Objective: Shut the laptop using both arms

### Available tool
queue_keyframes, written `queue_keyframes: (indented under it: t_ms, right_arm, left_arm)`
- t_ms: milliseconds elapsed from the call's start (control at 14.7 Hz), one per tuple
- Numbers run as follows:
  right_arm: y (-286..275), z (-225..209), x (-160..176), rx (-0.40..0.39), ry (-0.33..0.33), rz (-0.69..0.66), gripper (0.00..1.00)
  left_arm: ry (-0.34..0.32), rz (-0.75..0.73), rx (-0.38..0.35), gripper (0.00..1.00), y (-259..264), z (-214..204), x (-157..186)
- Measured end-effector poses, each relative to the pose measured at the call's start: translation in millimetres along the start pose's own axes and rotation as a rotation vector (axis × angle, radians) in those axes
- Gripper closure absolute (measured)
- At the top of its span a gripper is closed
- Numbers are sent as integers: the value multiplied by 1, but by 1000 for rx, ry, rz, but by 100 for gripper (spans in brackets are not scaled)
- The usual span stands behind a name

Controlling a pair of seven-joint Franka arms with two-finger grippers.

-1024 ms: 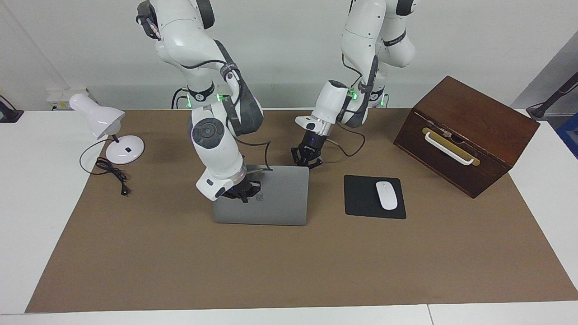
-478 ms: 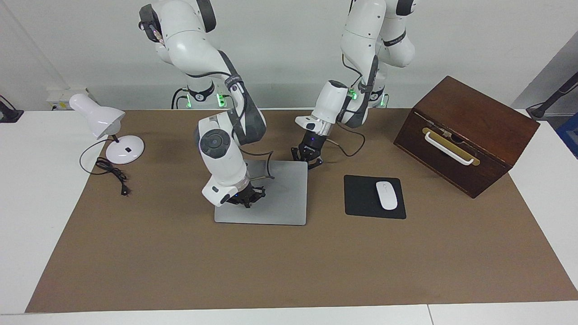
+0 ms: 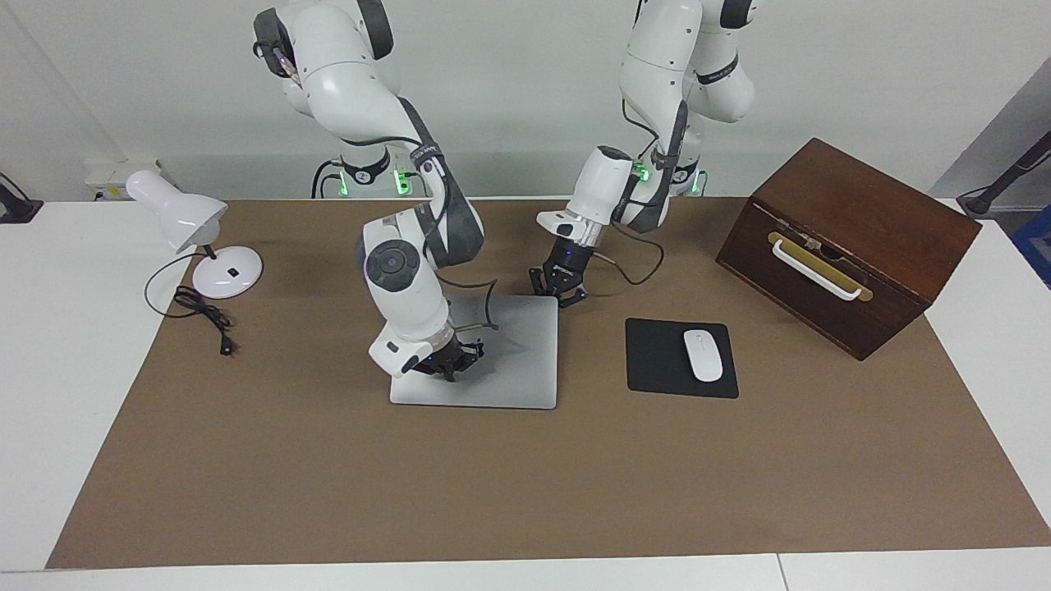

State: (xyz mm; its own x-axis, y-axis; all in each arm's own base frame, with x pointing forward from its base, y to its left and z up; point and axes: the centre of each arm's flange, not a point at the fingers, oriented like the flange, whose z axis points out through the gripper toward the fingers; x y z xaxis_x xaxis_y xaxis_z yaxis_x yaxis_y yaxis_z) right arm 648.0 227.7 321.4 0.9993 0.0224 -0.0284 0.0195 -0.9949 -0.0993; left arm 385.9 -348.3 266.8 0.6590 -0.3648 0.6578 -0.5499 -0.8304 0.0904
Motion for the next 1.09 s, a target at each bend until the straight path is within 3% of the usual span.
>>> queue_keyframes:
  t_ms: [410,683,1024,1092]
  right_arm:
    - [0,0,0,-1,0,0,99]
    - [24,-11,9,-57,20,-25,99]
    - [102,-107,24,-69,42,-108,99]
    - [116,-132,20,-71,52,-121,91]
  left_arm:
    - [1,2,0,99,0,0,0]
    - [1,3,0,99,0,0,0]
    - [1,3,0,99,0,0,0]
    - [2,3,0,99,0,0,0]
